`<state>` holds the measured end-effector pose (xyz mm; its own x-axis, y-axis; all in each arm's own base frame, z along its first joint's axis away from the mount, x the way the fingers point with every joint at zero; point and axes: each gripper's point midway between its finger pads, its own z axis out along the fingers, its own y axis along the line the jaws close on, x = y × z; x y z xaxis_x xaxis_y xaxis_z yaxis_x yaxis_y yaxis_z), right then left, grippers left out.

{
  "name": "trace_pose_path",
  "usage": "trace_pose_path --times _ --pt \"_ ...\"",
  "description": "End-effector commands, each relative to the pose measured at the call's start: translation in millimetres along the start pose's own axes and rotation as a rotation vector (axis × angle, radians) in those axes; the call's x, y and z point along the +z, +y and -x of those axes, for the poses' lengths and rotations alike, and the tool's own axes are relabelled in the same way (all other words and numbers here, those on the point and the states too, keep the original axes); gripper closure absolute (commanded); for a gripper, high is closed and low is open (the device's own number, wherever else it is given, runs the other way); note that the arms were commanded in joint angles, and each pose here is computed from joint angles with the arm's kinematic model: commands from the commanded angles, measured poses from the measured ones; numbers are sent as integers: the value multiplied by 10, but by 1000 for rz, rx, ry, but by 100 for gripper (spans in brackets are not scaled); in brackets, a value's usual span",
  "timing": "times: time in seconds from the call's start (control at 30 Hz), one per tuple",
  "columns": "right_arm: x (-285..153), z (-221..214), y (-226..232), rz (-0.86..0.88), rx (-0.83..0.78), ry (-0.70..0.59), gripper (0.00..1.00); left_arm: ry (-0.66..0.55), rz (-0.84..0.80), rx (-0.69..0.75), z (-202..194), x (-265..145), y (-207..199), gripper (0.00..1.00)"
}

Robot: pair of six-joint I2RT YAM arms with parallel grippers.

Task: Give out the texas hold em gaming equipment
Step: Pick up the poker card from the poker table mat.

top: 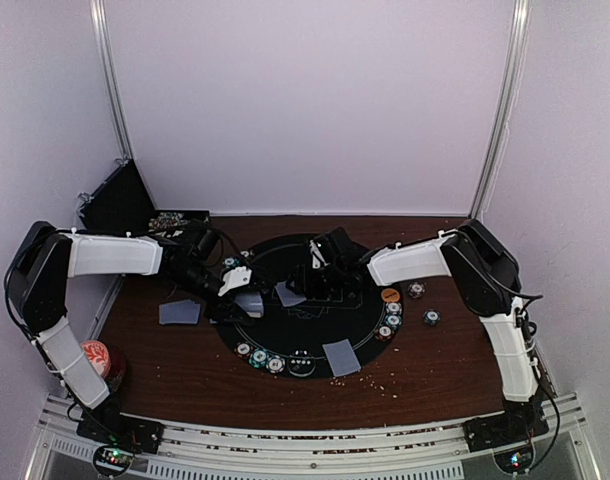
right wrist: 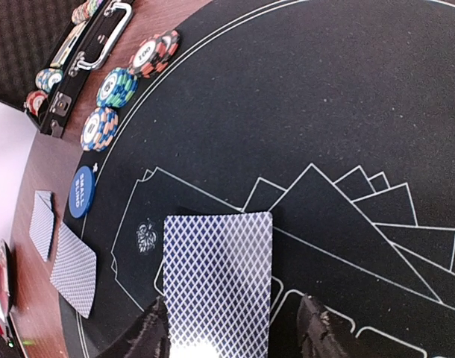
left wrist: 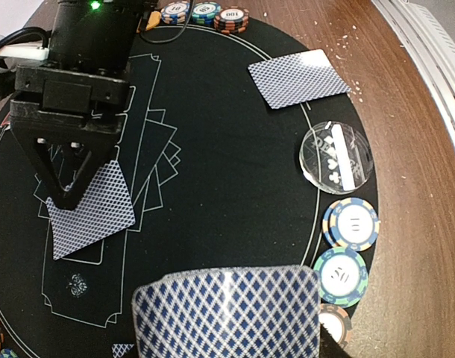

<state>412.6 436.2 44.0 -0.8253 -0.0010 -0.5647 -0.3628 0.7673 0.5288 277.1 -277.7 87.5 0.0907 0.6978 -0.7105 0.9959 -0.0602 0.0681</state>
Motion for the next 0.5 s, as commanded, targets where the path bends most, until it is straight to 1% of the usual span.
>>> trace_pose_path --times 0.0,0.27,0.37,0.47 --pt "144 -262 -48 11 23 82 43 -24 2 21 90 -9 53 59" --pt "184 -358 26 40 36 103 53 -27 3 24 101 -14 52 59" --pt "206 -389 20 48 50 111 61 -29 3 25 107 -18 50 59" --pt "217 -404 24 56 63 115 65 -29 4 27 106 -19 53 59"
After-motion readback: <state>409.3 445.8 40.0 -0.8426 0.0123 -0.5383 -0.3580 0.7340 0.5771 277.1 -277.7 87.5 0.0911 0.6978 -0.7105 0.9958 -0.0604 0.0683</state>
